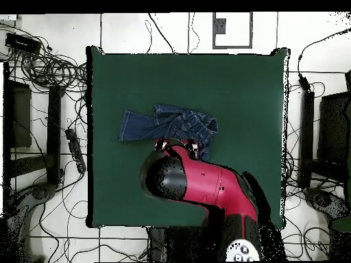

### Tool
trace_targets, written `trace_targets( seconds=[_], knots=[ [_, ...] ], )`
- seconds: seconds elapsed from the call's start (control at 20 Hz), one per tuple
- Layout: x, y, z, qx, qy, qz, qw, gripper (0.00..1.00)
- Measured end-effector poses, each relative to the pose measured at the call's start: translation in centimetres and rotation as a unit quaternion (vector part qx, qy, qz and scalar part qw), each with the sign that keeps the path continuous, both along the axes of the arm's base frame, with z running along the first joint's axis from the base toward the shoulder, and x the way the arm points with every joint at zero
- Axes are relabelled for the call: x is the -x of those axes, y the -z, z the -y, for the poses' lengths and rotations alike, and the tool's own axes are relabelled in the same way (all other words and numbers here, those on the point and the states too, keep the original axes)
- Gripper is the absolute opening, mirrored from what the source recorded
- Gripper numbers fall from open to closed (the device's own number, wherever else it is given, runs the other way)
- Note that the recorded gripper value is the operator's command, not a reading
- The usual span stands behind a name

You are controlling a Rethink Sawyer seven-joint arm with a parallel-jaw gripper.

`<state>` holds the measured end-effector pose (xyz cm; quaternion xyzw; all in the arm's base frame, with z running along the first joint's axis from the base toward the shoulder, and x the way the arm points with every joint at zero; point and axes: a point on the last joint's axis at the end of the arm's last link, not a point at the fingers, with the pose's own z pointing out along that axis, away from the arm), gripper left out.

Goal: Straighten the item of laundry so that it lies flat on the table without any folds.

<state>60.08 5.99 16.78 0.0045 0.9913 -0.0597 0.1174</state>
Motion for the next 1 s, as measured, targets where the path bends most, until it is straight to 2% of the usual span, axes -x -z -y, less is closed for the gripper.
trace_targets(
  seconds=[0.3,0.6,1.0],
  knots=[
    [-2.0,4.6,0.0,0.005,-0.007,-0.004,1.0000,1.00],
    [-4.8,8.5,0.3,0.010,-0.011,-0.008,0.9999,1.00],
    [-7.0,12.5,0.6,0.018,-0.018,0.013,0.9996,1.00]
  ],
)
